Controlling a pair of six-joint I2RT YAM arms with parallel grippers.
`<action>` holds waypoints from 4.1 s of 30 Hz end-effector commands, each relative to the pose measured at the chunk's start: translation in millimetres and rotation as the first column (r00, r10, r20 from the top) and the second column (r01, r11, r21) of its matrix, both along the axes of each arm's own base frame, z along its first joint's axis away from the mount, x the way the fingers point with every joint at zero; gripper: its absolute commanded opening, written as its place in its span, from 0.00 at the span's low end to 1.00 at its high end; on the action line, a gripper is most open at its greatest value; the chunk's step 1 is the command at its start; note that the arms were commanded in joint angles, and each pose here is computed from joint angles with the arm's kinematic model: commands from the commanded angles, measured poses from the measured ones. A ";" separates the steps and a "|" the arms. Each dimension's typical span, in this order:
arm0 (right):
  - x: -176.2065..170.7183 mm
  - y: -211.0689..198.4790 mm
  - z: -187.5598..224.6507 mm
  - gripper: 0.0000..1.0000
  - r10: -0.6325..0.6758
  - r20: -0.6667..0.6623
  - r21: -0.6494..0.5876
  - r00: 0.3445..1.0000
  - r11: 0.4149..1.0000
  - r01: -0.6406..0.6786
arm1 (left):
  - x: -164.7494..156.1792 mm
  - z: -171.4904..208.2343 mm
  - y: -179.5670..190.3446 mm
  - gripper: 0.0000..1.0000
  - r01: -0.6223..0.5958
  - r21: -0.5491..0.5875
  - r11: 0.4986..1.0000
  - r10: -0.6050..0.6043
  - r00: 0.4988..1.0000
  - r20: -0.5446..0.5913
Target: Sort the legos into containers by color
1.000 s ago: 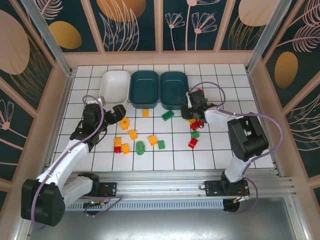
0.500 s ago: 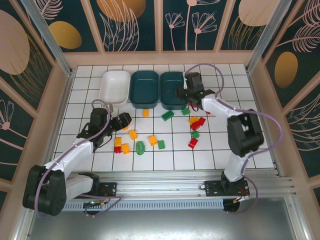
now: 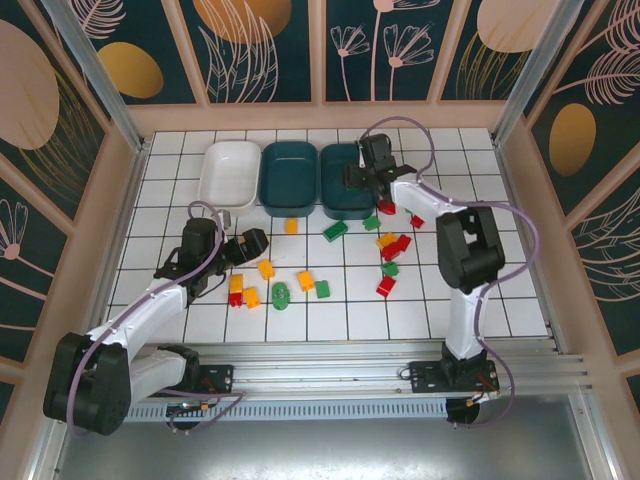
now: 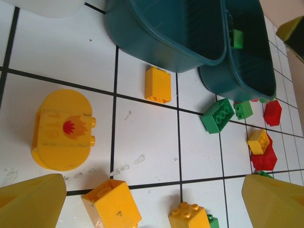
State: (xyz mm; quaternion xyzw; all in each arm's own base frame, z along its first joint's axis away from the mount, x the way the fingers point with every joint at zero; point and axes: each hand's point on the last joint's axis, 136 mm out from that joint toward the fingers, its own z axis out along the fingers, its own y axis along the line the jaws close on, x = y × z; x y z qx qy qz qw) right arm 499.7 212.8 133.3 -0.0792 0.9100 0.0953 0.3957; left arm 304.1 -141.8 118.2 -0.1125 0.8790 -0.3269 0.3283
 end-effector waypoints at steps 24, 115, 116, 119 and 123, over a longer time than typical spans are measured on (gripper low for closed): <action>-176.6 -77.6 -74.9 0.63 -0.241 -0.186 -0.015 0.953 0.970 0.242 | -28.8 -9.0 -104.6 0.89 0.277 0.039 0.960 -0.278 0.959 0.048; -195.4 7.0 42.5 0.64 0.019 0.148 0.171 0.989 0.984 -0.044 | 54.8 -87.4 31.1 0.27 -0.124 0.507 0.853 0.198 0.976 -0.095; -195.2 4.4 42.6 0.64 0.010 0.151 0.169 0.988 0.985 -0.036 | 55.4 -79.3 30.5 0.27 -0.129 0.500 0.856 0.193 0.978 -0.080; -197.3 0.3 41.5 0.64 0.000 0.153 0.176 0.988 0.984 -0.027 | 58.6 -51.5 31.1 0.27 -0.151 0.489 0.859 0.189 0.982 -0.029; -198.9 -3.0 41.1 0.63 -0.009 0.156 0.186 0.988 0.982 -0.020 | 63.3 -14.2 29.8 0.28 -0.173 0.468 0.867 0.180 0.983 0.031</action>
